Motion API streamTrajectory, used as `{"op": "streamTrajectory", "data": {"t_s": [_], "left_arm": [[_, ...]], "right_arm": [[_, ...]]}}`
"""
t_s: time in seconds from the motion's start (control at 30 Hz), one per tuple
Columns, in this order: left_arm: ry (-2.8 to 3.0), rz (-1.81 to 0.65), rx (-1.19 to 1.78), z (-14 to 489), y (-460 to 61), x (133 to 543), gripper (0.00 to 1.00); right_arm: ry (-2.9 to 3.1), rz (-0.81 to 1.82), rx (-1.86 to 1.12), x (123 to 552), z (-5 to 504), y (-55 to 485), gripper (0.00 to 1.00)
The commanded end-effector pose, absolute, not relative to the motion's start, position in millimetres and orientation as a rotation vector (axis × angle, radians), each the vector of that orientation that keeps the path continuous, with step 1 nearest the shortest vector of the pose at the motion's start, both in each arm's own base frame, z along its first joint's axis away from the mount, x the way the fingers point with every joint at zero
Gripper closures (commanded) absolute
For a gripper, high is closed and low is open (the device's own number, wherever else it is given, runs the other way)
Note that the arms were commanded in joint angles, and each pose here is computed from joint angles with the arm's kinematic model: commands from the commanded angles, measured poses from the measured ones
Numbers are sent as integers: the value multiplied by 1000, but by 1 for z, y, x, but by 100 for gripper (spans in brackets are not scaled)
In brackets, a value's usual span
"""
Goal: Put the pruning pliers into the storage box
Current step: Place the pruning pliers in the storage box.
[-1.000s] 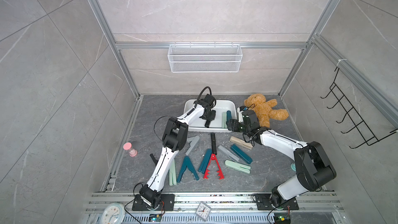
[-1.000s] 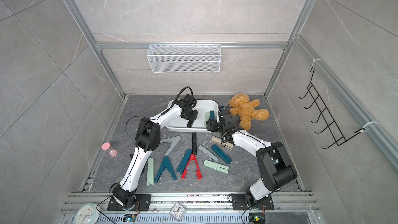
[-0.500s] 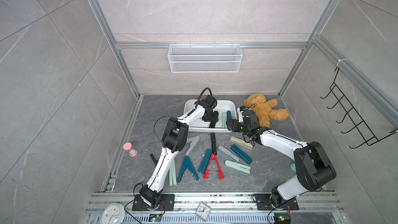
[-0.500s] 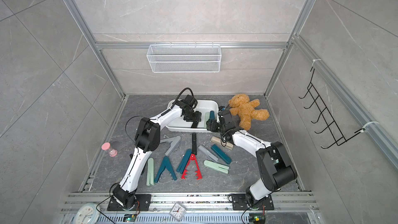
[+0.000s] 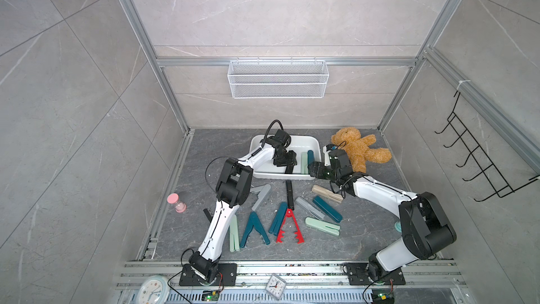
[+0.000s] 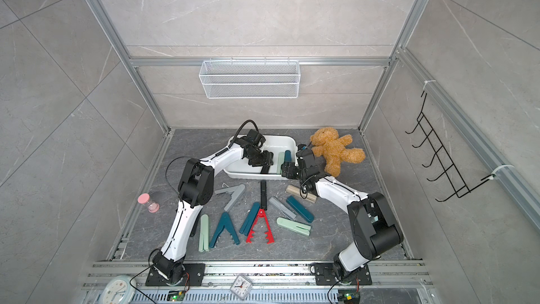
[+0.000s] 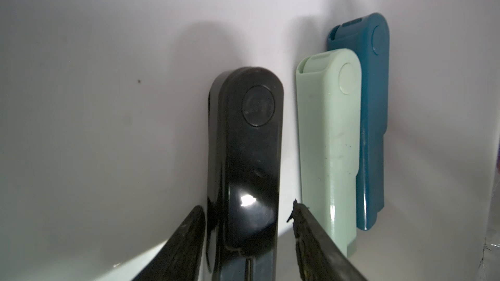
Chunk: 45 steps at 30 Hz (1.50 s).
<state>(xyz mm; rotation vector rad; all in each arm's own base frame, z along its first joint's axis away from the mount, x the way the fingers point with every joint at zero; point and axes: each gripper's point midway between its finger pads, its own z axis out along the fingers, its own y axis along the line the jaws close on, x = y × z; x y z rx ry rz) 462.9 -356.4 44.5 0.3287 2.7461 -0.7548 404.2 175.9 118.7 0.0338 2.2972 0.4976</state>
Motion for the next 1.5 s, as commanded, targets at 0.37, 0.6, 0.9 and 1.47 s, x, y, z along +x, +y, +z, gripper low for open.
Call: {"op": "streamTrajectory", "data": {"t_s": [0.37, 0.6, 0.9, 1.47], "left_arm": [[2673, -951, 339, 76, -379, 463, 49], [2667, -994, 343, 78, -385, 461, 49], [2662, -1034, 348, 77, -392, 459, 48], [2638, -1108, 351, 87, -407, 453, 48]], "right_arm": [[2300, 481, 73, 399, 123, 168, 18], [2298, 485, 75, 399, 124, 168, 18], [2296, 484, 76, 397, 125, 166, 18], [2291, 482, 84, 394, 127, 163, 18]]}}
